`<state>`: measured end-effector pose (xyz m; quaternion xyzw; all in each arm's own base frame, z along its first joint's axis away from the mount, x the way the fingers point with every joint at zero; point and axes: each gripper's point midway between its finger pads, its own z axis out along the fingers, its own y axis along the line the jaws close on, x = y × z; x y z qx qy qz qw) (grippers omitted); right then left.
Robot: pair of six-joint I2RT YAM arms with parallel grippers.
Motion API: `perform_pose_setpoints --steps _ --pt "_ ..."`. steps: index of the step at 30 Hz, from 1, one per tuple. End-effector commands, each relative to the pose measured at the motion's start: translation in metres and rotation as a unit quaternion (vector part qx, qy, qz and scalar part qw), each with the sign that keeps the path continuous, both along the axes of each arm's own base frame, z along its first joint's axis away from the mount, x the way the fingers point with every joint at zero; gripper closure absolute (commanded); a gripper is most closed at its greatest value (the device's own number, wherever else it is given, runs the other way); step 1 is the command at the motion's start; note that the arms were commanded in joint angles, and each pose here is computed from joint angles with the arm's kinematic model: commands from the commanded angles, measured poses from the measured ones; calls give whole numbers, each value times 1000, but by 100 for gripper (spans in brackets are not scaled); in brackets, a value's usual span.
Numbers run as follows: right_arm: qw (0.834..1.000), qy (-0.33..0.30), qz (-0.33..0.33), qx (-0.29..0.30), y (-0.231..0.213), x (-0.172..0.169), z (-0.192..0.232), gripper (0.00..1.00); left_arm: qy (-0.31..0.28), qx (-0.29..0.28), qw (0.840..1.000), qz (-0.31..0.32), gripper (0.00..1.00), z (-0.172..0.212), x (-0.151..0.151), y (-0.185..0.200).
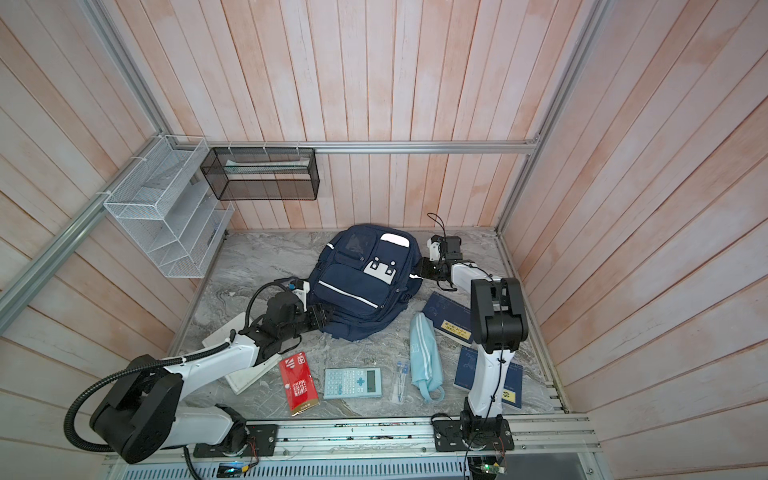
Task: Pack the student bag
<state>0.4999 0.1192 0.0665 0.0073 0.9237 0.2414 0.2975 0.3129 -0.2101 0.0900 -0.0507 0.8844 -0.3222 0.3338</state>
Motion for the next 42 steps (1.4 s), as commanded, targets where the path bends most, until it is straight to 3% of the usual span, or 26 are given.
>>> perform_pose_setpoints --steps 1,3,6,12,16,19,21,25,30,35,36,38,40,41,42 --pt "1000 23 6 0 2 -21 -4 77 -3 -23 999 22 52 -11 8 -2" --pt "1000 26 9 2 5 -36 -2 81 -4 -1 1000 24 55 -20 18 -1" --pt "999 33 14 5 9 -59 1 83 -17 8 999 26 68 -21 41 1" --pt "997 57 49 -7 25 -101 0 83 -47 7 997 59 69 -3 102 26" --pt "995 45 91 0 53 -115 12 80 -53 7 997 53 69 8 142 17" --pt "991 42 118 -36 70 -122 18 76 -59 -3 997 57 68 16 156 13" --pt "990 47 118 -66 68 -130 21 69 -65 1 996 66 65 24 158 17" --pt "993 7 77 -92 48 -134 47 40 -90 13 993 79 51 49 151 33" --pt "979 -114 122 -119 48 -130 99 34 -120 10 990 72 28 84 118 46" --pt "937 -226 226 -142 75 -131 111 34 -111 -25 994 -1 0 87 56 23" --pt "921 -232 267 -164 82 -137 104 34 -106 -29 994 -14 0 84 44 20" --pt "868 -233 367 -240 96 -152 79 33 -88 -40 995 -29 0 75 22 16" --pt "830 -213 428 -288 102 -160 54 28 -75 -43 995 -41 0 68 6 12" --pt "812 -204 453 -306 104 -161 46 28 -72 -44 995 -47 0 65 -3 9" --pt "807 -198 456 -320 106 -155 41 28 -72 -47 995 -51 0 64 -9 6"
